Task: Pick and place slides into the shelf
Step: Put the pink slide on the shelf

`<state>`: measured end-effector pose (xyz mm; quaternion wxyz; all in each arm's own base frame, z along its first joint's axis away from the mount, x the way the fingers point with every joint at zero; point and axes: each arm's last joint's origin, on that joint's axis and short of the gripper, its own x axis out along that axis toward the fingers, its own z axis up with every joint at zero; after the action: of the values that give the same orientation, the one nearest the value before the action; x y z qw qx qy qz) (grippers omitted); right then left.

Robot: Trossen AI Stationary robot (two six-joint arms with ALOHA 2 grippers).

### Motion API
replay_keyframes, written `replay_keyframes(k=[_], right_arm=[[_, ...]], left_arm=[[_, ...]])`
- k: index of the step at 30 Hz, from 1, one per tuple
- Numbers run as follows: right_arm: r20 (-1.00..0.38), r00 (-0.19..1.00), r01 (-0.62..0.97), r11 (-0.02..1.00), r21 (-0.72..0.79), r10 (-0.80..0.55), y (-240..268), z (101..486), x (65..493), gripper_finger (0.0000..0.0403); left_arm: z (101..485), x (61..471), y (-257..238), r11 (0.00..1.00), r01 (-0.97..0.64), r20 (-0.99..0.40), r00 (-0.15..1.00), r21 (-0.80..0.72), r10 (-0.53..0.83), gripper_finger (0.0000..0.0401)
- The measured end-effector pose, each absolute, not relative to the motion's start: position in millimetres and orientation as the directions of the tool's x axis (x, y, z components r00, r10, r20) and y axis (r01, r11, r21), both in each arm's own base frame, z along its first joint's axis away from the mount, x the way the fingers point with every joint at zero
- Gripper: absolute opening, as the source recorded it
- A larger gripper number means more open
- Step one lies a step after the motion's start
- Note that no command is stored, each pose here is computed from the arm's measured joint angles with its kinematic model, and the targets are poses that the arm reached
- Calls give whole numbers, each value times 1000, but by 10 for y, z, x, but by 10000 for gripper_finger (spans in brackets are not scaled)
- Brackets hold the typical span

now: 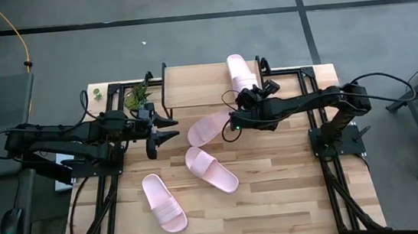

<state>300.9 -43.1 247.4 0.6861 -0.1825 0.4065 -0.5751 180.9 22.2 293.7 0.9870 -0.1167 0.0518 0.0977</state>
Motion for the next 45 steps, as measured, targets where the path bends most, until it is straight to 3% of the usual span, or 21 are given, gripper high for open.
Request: replay_keyframes(k=[45], right_arm=[[-419,-70,627,287,-725,-905,-507,2449,2881,0]], left_arm=[[2937,1808,222,954,-205,-125,976,-220,181,166]])
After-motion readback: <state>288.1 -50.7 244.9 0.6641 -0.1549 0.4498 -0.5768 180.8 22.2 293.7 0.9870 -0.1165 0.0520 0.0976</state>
